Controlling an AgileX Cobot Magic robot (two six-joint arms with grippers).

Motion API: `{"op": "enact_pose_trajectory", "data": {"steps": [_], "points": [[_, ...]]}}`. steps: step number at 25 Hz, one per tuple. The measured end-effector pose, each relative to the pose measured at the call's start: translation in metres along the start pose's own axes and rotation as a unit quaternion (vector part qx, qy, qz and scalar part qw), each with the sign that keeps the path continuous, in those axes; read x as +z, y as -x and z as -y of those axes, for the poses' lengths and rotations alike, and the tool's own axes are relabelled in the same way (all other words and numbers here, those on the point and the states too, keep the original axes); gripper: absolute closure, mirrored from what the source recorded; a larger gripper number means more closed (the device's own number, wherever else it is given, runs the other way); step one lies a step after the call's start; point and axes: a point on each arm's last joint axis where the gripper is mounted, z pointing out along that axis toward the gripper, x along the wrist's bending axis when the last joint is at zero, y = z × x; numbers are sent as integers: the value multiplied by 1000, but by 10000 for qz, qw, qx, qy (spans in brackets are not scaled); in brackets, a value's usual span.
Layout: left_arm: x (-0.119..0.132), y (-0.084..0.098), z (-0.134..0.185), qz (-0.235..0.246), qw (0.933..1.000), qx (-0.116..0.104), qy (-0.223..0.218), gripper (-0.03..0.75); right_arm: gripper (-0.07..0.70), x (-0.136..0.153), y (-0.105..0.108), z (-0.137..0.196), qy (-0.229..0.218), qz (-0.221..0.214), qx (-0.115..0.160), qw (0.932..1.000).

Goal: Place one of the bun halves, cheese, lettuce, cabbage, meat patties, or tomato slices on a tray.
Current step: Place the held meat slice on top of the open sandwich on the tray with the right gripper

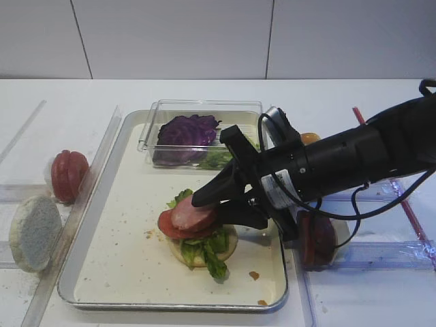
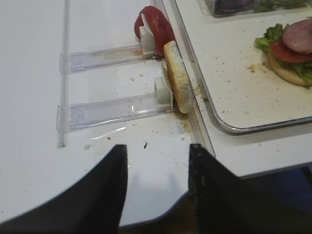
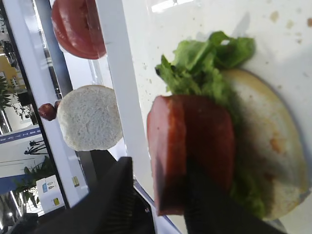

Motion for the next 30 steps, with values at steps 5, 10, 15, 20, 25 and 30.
{"op": "enact_pose_trajectory", "data": {"steps": [5, 10, 15, 20, 25, 30], "points": [[0, 0, 0, 0, 10000, 0, 0, 431, 338, 0, 0, 1, -34, -7, -13, 10000], [0, 0, 0, 10, 10000, -4, 1, 431, 332, 0, 0, 3, -142, -9, -55, 9999], [0, 0, 0, 12, 10000, -5, 1, 431, 276, 0, 0, 3, -191, -1, -82, 9998], [0, 0, 0, 12, 10000, -5, 1, 431, 245, 0, 0, 4, -205, 0, -89, 9997], [0, 0, 0, 12, 10000, -5, 1, 431, 241, 0, 0, 4, -205, 0, -79, 9998], [0, 0, 0, 12, 10000, -5, 1, 431, 241, -2, -2, 5, -218, 13, -85, 9997]]}}
